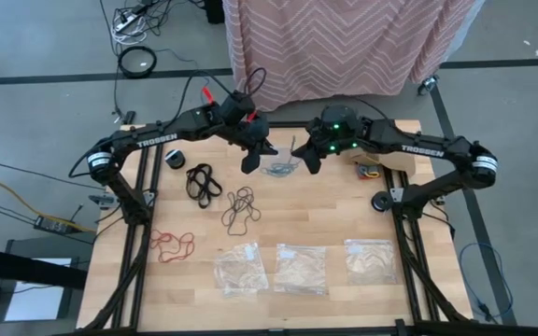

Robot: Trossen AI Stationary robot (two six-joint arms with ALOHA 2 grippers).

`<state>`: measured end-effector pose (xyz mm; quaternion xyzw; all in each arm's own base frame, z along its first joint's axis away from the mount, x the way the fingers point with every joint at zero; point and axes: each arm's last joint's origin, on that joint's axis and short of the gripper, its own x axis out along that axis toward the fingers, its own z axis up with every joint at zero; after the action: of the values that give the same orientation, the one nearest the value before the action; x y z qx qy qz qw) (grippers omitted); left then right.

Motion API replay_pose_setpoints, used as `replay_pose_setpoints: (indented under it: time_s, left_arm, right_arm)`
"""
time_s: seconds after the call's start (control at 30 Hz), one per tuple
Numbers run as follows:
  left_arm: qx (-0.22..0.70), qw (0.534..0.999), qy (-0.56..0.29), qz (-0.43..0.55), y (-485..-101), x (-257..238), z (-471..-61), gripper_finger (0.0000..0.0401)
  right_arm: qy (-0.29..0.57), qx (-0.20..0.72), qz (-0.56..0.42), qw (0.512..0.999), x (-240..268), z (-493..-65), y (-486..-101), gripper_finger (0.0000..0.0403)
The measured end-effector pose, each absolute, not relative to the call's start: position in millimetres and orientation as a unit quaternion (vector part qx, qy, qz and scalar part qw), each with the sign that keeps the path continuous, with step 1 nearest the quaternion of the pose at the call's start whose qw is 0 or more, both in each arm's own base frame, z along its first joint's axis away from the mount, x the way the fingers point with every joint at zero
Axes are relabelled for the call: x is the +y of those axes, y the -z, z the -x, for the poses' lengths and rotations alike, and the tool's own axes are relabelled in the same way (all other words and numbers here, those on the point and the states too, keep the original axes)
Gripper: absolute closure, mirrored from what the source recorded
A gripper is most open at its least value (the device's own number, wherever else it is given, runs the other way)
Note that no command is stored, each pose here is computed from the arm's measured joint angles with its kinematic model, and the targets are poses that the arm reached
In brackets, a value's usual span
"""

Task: Sort rubber bands
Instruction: Put the blue rubber band into the top transparent zip bag

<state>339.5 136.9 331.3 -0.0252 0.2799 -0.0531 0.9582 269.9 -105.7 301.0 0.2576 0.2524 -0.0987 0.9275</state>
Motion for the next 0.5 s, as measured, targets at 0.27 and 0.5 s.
replay_pose_setpoints:
  time_s: [0.27, 0.5]
  left_arm:
    - [0.285, 0.957, 0.052, 0.03, -330, 137, -339, 0.0401]
    - [0.285, 0.956, 0.053, 0.032, -330, 137, -339, 0.0401]
  right_arm:
    - [0.06, 0.253, -0.248, 0.933, -97, -297, -285, 0.0403]
    - [0.023, 0.261, -0.173, 0.95, -86, -301, -284, 0.0366]
